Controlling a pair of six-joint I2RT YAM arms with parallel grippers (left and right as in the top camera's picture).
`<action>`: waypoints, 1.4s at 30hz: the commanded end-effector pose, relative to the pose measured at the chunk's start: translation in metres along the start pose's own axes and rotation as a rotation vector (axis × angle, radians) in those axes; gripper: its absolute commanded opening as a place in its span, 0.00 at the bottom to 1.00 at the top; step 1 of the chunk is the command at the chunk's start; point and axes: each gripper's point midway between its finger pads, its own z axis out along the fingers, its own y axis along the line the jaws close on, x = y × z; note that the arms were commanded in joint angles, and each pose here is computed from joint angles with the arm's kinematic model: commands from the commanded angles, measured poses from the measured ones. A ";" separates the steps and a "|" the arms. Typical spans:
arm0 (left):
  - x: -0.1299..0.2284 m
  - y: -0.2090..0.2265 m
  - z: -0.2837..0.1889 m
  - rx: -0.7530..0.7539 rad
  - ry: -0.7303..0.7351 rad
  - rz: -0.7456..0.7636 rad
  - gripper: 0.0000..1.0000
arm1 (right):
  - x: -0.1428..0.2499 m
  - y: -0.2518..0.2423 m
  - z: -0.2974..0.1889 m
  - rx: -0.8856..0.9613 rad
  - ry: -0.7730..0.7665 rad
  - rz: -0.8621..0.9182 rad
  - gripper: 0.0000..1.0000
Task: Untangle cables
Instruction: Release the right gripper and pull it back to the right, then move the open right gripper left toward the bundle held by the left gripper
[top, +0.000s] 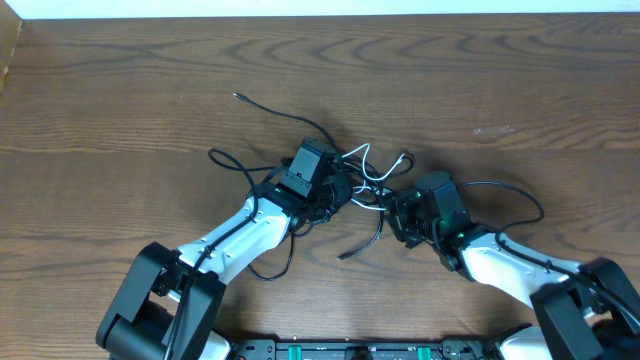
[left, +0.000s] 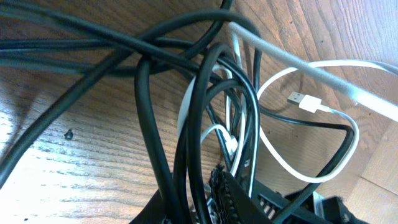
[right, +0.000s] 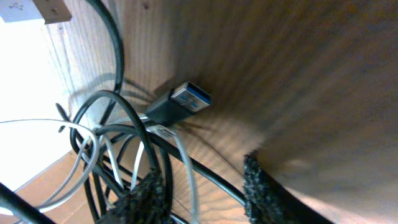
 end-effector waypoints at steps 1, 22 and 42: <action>0.004 0.002 0.003 -0.005 0.019 -0.007 0.19 | 0.007 -0.013 0.009 0.042 0.046 0.031 0.35; 0.004 0.009 0.003 -0.032 0.020 0.162 0.15 | -0.030 -0.008 0.001 0.015 0.023 -0.153 0.01; -0.053 0.125 -0.039 -0.470 -0.193 -0.205 0.13 | -0.171 0.051 -0.169 -0.226 -0.510 -0.423 0.02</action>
